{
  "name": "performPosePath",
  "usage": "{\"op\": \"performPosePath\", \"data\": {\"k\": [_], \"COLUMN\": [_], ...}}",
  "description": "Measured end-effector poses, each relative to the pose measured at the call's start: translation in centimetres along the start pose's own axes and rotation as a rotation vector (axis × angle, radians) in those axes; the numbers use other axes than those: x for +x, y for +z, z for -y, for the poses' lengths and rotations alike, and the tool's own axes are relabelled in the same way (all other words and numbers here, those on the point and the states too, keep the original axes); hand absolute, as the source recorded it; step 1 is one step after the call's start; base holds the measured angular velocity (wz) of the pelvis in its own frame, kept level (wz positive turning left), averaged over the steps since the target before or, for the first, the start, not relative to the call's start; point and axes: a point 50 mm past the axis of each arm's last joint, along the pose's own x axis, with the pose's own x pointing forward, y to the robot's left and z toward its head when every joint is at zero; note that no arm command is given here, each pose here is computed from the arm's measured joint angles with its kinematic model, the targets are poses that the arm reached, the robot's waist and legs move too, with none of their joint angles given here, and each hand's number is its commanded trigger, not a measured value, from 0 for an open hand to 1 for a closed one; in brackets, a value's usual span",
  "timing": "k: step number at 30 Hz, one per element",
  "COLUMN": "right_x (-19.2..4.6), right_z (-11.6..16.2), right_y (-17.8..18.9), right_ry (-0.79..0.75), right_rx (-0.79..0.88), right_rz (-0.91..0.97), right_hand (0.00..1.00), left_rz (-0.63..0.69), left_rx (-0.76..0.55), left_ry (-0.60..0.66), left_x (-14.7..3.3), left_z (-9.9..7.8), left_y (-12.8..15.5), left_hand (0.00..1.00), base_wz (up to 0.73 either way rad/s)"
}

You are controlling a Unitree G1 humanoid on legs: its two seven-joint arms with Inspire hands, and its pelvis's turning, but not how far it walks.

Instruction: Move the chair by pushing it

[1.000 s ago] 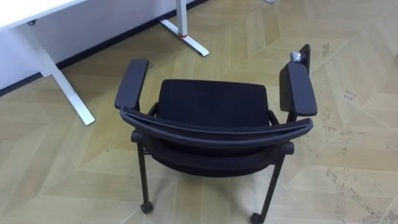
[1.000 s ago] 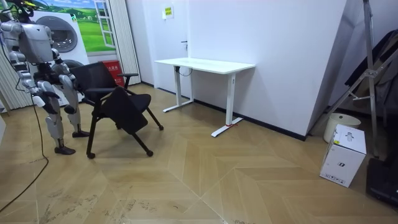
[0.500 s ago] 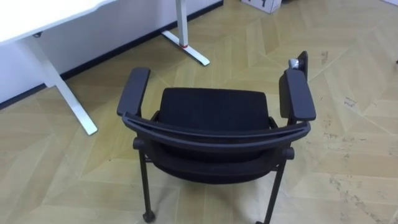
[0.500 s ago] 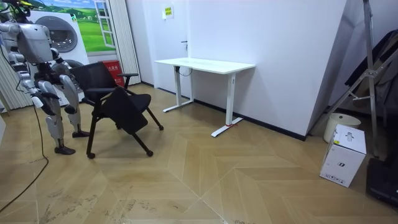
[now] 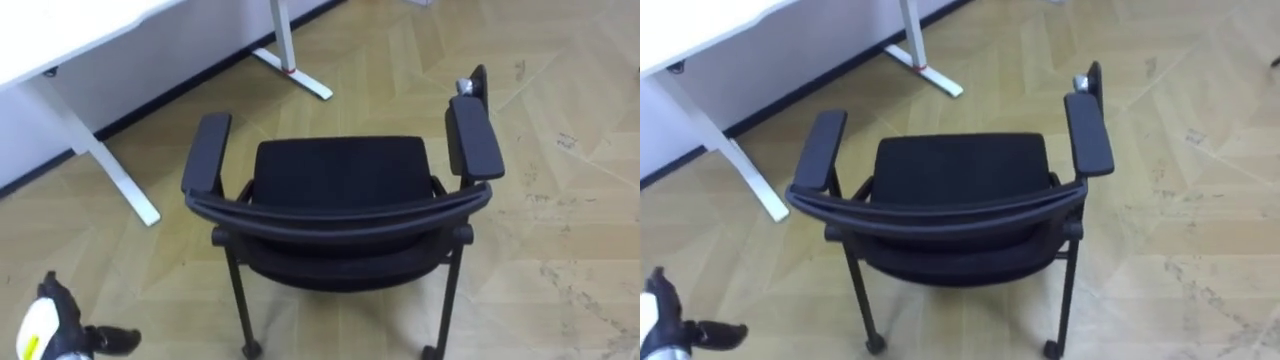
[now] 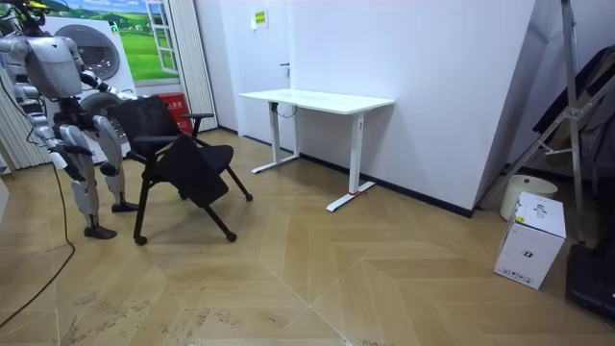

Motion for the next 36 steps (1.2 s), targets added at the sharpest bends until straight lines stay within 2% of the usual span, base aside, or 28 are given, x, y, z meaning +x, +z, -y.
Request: {"op": "performPosePath", "data": {"k": [6,14,19,26,32,36], "right_x": [0.0,0.1,0.1,0.2,0.3,0.3], "right_z": [-0.2,-0.2,-0.4,-0.7,-1.0,-1.0], "right_y": [0.1,-0.2,0.0,0.2,0.3,0.3], "right_ry": [0.009,0.003,0.016,0.049,0.059,0.062], "right_rx": [0.005,0.078,0.062,0.055,0.063,0.052], "right_rz": [0.001,-0.015,-0.023,-0.025,-0.031,-0.031], "right_hand": [0.0,0.0,0.0,0.0,0.0,0.0], "left_rz": [0.276,0.496,0.607,0.742,0.795,0.824], "left_rx": [0.072,0.189,0.281,0.401,0.485,0.539], "left_ry": [0.112,0.155,0.133,0.138,0.1,0.112], "left_x": [0.5,-0.6,-1.8,-3.2,-4.0,-4.5], "left_z": [-2.0,-1.9,-0.6,0.3,1.3,1.2], "left_y": [5.8,9.8,11.5,13.2,13.8,14.4], "left_hand": [0.0,0.0,0.0,0.0,0.0,0.0], "base_wz": [0.0,0.0,0.0,0.0,0.0,0.02]}}
